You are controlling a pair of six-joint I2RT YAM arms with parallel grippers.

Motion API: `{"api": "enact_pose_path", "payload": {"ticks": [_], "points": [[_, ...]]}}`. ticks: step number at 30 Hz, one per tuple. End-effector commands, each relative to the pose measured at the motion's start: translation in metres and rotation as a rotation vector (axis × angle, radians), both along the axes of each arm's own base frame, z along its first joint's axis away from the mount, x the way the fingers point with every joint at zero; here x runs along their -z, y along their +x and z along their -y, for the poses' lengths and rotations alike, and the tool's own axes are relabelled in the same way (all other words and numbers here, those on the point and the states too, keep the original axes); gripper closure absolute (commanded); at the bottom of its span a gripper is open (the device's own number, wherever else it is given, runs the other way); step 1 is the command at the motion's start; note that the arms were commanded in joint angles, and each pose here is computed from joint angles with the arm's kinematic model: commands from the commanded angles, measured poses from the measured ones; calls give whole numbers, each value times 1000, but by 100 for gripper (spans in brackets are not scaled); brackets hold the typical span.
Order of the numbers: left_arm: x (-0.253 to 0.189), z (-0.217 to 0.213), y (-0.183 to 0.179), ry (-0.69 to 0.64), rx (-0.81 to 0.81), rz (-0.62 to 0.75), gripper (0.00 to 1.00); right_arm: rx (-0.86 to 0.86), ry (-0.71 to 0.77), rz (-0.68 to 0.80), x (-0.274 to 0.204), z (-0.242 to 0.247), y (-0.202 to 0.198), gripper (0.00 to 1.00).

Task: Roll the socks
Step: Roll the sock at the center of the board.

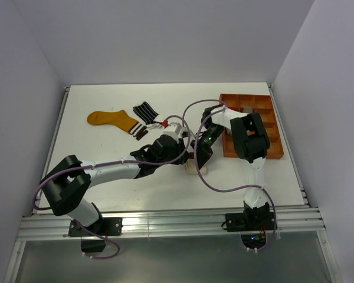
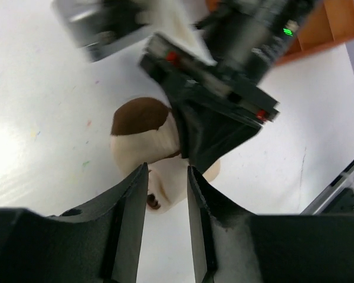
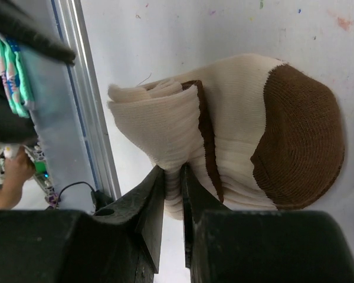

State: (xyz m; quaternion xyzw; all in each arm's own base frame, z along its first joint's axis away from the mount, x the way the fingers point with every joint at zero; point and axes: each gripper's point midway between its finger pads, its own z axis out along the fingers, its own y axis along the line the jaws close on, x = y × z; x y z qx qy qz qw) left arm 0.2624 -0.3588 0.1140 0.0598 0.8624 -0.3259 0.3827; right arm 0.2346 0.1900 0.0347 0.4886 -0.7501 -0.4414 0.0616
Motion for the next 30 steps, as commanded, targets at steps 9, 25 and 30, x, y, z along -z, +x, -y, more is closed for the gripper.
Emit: {"api": "enact_pose_path", "payload": {"ticks": [9,25,30], "points": [[1,45,-10,211,350,184,59,-57,-56,-14,22,19,8,81],[55,50,-27,248,445,90,57,-47,-75,-51,27,23,10,81],[61,53,-30,239,461,76,57,-54,-82,-51,27,25,9,81]]}}
